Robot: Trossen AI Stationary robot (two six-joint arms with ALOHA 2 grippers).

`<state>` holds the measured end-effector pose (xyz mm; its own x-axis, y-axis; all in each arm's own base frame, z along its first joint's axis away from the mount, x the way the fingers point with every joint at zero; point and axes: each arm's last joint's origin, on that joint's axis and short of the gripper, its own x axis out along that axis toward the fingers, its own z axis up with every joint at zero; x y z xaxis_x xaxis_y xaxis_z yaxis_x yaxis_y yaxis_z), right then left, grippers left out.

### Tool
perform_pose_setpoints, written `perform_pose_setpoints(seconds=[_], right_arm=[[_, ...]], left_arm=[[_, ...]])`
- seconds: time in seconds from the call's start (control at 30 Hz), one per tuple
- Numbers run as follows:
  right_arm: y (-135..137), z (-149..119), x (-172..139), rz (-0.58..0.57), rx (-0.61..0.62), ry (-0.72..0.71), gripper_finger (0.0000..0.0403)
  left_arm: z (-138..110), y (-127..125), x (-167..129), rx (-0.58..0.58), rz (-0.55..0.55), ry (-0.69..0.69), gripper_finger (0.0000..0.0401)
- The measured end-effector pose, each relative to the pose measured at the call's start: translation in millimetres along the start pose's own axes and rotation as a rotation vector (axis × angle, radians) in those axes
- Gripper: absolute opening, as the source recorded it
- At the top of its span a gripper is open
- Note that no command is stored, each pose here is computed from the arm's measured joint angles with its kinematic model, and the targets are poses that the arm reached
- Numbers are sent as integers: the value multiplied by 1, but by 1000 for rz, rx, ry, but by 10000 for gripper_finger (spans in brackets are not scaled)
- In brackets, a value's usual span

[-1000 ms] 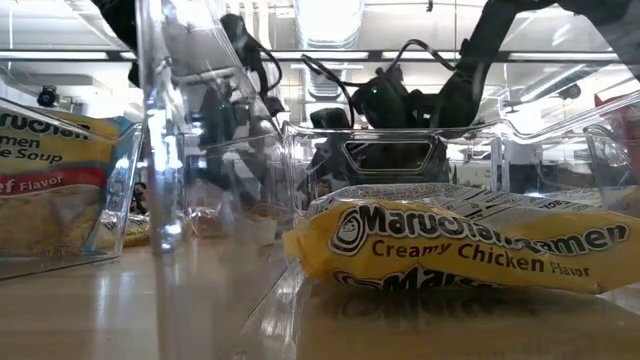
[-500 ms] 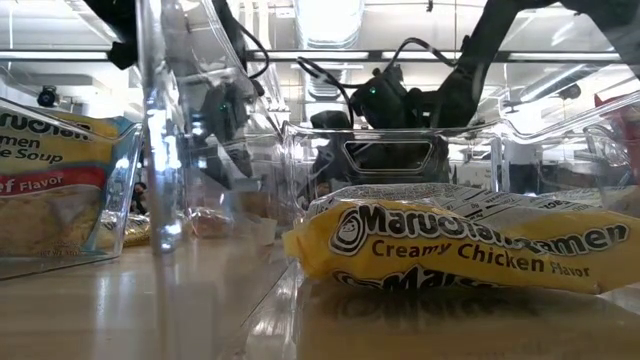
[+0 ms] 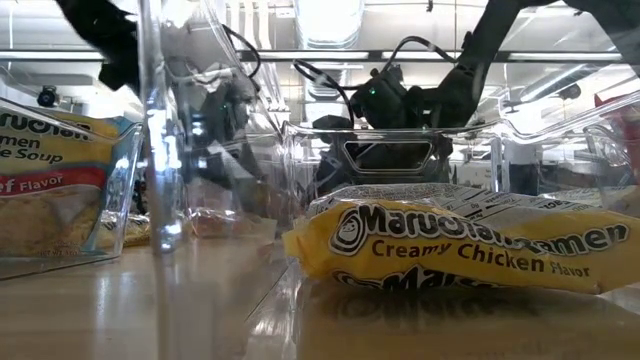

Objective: Sort Maruchan noodles
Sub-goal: Put the blue noodle pack into the left transparent bin

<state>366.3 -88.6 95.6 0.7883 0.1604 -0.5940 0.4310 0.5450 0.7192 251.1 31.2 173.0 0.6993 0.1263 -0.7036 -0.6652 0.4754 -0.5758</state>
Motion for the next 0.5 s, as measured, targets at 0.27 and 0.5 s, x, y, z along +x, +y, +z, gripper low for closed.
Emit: perform_pose_setpoints(seconds=[0.27, 0.5], right_arm=[[-3, -2, 0, -47, -6, 8, 203], [-5, -3, 0, -74, 1, 6, 203]], left_arm=[[-11, 25, 7, -95, 26, -82, 149], [-12, 26, 8, -106, -35, -118, 149]])
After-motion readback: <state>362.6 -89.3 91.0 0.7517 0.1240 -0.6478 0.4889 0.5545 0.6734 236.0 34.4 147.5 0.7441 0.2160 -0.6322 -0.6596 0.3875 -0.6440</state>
